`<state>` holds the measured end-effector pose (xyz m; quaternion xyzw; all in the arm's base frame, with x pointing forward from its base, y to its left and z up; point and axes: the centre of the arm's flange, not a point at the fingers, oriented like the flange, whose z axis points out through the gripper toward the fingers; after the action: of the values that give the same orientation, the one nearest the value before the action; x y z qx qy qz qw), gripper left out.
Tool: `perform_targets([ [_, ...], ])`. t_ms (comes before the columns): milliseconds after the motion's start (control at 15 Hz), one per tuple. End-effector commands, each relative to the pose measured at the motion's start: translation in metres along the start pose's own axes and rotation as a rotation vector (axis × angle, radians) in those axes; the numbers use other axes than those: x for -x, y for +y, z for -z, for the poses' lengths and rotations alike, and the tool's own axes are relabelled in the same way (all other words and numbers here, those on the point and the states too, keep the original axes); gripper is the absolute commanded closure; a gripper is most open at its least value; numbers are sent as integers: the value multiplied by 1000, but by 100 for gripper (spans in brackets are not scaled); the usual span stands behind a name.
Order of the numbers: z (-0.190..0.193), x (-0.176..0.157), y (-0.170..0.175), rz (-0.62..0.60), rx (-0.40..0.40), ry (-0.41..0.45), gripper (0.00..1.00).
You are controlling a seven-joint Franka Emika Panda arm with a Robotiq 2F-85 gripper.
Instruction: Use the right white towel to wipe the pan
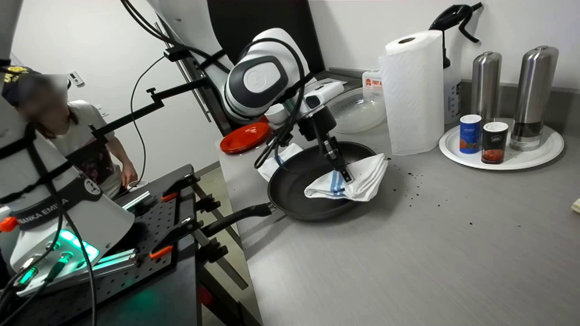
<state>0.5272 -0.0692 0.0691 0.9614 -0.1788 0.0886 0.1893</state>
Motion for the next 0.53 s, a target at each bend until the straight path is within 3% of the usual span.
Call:
perform_targets([
  [0, -16, -13, 4, -12, 32, 30, 97],
  [467, -26, -10, 4, -55, 31, -10, 97],
])
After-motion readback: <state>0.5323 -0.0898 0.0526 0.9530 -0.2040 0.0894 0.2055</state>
